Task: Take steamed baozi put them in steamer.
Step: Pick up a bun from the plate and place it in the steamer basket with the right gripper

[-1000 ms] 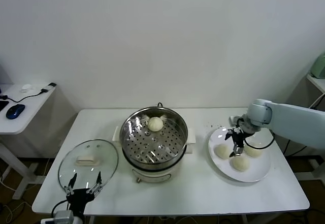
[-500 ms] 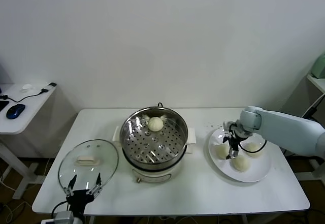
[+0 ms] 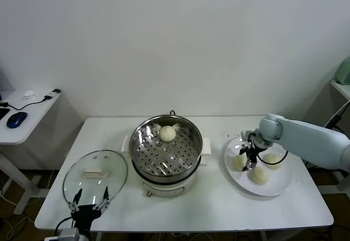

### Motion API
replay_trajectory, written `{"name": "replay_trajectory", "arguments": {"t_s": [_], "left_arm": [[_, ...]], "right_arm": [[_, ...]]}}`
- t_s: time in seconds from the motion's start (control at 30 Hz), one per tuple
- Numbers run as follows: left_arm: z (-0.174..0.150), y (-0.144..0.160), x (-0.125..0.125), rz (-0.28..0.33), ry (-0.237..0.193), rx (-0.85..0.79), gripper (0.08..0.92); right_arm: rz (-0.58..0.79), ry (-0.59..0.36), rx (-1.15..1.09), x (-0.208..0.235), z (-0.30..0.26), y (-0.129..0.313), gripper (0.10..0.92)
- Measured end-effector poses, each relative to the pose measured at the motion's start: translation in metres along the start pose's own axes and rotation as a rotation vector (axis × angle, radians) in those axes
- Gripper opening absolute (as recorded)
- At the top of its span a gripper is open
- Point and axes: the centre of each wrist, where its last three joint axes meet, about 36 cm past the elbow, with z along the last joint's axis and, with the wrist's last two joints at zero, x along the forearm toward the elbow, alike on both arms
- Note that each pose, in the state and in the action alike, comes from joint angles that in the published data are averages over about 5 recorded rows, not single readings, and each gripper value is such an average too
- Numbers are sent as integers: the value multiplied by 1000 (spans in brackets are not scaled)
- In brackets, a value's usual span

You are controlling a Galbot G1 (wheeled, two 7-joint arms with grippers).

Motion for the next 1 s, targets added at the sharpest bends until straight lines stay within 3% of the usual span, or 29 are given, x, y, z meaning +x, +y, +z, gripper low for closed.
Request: {"name": "replay_trajectory", "arguments": {"t_s": [0.33, 0.63, 0.8, 1.0], "left_arm": [[-5, 0, 1, 2, -11, -2, 823], [-9, -2, 0, 12, -15, -4, 823], [-13, -3, -1, 19, -21, -2, 823], [-15, -3, -1, 21, -24, -2, 823]], "right_arm": [[56, -72, 51, 103, -33, -26, 715], [115, -208, 132, 205, -138, -26, 715], [102, -261, 184, 221, -214, -9, 715], [74, -259, 211, 202, -287, 13, 713]]}}
